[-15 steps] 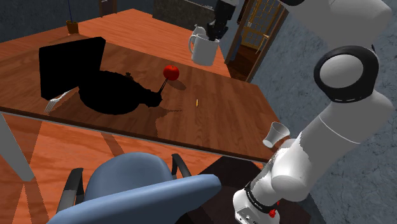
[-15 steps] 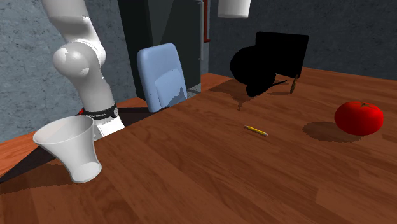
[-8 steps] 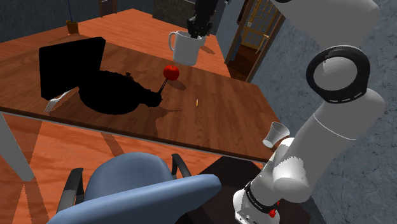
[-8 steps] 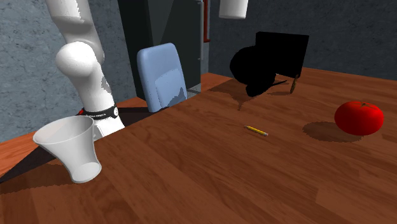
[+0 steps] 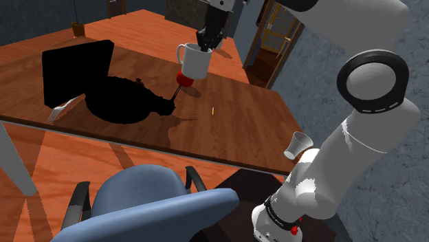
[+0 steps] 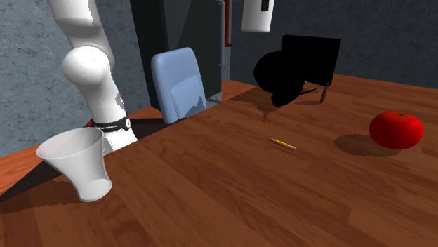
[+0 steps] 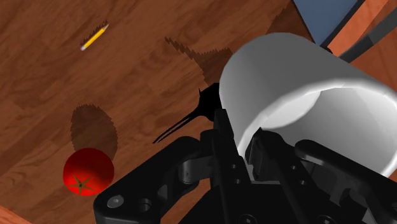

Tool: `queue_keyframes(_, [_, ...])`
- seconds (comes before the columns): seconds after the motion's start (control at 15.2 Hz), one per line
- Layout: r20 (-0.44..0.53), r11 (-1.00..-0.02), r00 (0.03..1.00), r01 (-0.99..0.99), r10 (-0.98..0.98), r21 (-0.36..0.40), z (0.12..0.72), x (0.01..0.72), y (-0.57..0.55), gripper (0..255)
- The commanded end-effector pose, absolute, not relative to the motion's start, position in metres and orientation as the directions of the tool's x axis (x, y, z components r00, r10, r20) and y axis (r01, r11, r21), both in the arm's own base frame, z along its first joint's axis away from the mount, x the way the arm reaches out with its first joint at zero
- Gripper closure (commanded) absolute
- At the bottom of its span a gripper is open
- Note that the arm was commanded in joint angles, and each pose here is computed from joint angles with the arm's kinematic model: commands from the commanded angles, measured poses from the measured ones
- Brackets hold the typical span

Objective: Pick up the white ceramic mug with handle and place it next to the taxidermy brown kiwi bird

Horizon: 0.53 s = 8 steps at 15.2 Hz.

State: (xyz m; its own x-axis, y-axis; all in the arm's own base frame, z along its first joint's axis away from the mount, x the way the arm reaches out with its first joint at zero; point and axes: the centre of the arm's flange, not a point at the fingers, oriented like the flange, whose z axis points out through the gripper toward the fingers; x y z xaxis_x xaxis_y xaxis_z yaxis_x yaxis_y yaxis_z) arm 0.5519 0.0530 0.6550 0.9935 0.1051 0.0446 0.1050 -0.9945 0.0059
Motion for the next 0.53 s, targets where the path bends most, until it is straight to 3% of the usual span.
queue_keyframes(0.0, [0.046,-0.994,0.993,0.105,0.105,0.006,0.645,0.551,0.053,255])
queue_keyframes(0.46, [0.046,-0.994,0.993,0.105,0.105,0.006,0.608,0.551,0.053,255])
